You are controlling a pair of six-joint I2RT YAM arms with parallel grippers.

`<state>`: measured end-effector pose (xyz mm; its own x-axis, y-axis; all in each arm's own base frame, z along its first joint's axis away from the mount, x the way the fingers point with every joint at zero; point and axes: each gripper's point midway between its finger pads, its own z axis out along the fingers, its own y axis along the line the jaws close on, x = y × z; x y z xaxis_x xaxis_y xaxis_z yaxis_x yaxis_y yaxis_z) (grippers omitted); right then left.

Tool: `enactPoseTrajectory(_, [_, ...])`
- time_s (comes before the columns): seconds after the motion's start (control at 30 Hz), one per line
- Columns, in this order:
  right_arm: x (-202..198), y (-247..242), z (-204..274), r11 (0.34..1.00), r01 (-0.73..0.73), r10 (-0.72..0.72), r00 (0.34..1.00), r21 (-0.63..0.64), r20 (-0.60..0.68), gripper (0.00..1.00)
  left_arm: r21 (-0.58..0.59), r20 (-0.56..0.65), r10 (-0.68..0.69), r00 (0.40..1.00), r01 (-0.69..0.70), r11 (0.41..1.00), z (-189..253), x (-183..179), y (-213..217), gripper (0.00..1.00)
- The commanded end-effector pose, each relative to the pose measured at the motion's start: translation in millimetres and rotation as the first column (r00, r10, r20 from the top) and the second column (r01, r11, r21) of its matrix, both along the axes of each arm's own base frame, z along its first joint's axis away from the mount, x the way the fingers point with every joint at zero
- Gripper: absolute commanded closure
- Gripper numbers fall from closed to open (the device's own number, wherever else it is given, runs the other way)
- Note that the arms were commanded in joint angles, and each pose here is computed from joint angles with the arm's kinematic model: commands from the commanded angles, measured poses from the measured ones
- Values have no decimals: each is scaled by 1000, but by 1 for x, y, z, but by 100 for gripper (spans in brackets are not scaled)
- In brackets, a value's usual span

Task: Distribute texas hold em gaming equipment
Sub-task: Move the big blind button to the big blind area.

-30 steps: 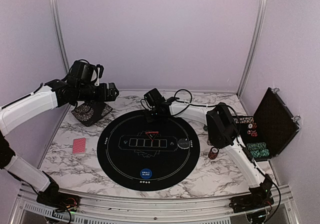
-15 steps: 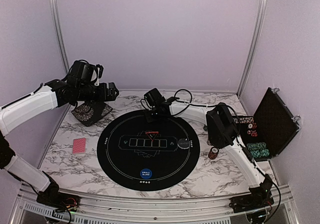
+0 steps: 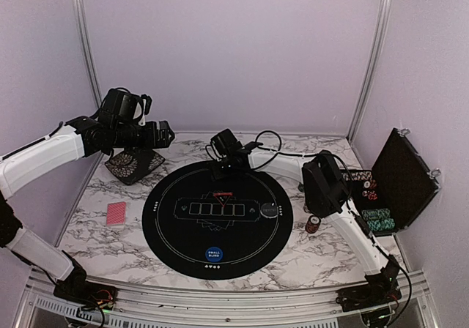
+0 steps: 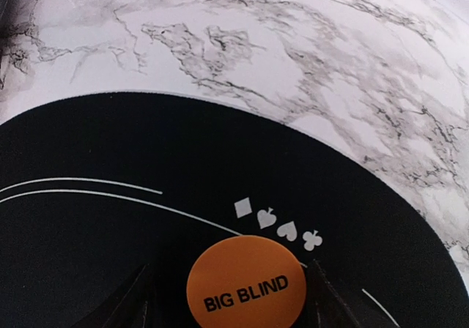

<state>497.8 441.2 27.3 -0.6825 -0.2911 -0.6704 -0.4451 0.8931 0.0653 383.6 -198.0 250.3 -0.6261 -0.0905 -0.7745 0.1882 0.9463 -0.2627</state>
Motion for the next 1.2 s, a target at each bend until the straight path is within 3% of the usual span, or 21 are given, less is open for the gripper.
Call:
enactPoseTrajectory(0.0, [-14, 8, -14, 999, -30, 31, 997, 13, -64, 30, -10, 30, 1, 1000, 0, 1000, 20, -2, 4, 1])
enactPoseTrajectory(0.33, [-29, -1, 25, 997, -59, 62, 996, 57, -60, 13, -20, 25, 0, 1000, 1, 1000, 19, -3, 2, 1])
enactPoseTrajectory(0.6, [-55, -13, 59, 990, -105, 110, 993, 97, -46, 12, -38, 21, 2, 1000, -1, 999, 20, -5, 2, 1])
enactPoseTrajectory(0.87, [-82, -48, 80, 987, -156, 155, 987, 37, 32, 30, -44, 17, 6, 1000, -5, 999, 20, -7, 3, 1])
enactPoseTrajectory(1.17, [-117, -59, 55, 916, -393, 397, 917, -80, 46, 48, -48, 13, 10, 1000, -10, 999, 18, -7, 3, 1])
